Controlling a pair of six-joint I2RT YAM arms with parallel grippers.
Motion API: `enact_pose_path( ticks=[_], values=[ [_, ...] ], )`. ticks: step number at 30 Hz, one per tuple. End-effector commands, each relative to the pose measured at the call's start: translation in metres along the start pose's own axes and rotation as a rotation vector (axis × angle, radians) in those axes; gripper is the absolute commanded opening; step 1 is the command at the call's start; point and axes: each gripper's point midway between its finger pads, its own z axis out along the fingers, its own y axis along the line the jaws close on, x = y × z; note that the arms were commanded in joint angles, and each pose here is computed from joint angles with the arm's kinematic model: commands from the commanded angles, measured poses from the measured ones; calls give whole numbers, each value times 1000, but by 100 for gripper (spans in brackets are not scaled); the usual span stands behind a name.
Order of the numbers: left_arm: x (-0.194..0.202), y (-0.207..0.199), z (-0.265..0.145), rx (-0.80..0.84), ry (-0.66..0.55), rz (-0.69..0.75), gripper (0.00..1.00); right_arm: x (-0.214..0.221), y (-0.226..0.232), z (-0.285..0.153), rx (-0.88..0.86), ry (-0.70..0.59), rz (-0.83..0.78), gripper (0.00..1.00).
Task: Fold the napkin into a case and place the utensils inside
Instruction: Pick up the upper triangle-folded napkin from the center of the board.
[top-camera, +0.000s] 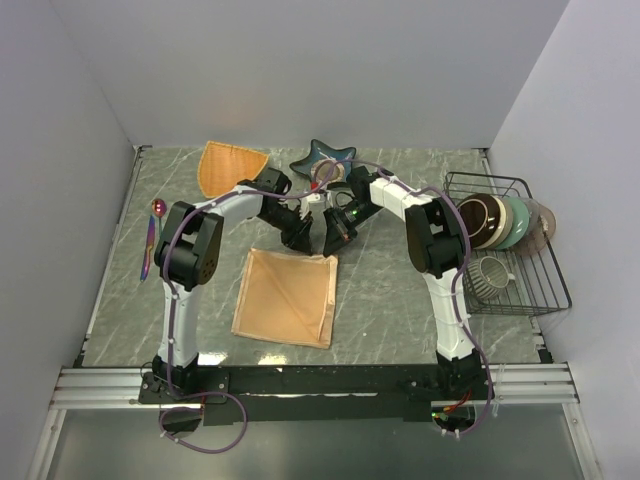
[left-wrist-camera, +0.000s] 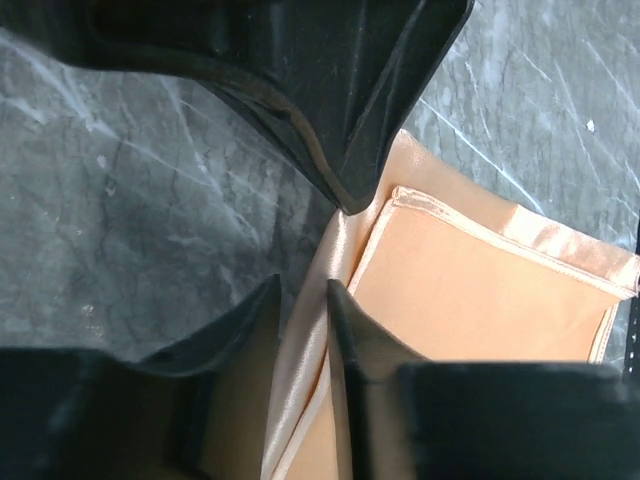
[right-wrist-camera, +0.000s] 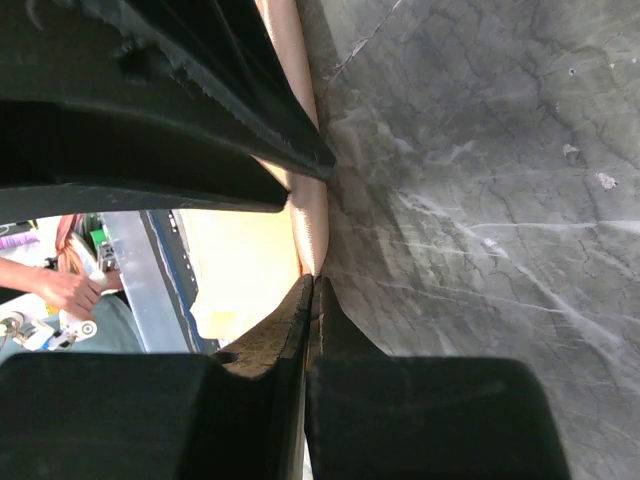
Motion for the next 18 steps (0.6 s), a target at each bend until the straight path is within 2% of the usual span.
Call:
enact_pose_path(
  ticks=[1,3,6,10,14,18],
  values=[
    [-14,-10,0,65,-36,72,20,-11,24,-9,-25,-31,-42,1],
    [-14,-11,0,72,-37,75,12,-12,24,-9,-24,-35,-47,2],
    [-13,-14,-2,77,-35,76,4,-12,23,-9,-25,-34,-44,3],
    [-12,-15,-2,81,-35,77,1,-11,24,-9,-24,-32,-49,2],
    [-13,-16,-3,77,-36,89,1,-11,26,-10,-25,-34,-52,9],
    [-15,-16,-5,59,-40,105,1,-10,24,-10,-19,-33,-52,6]
  ],
)
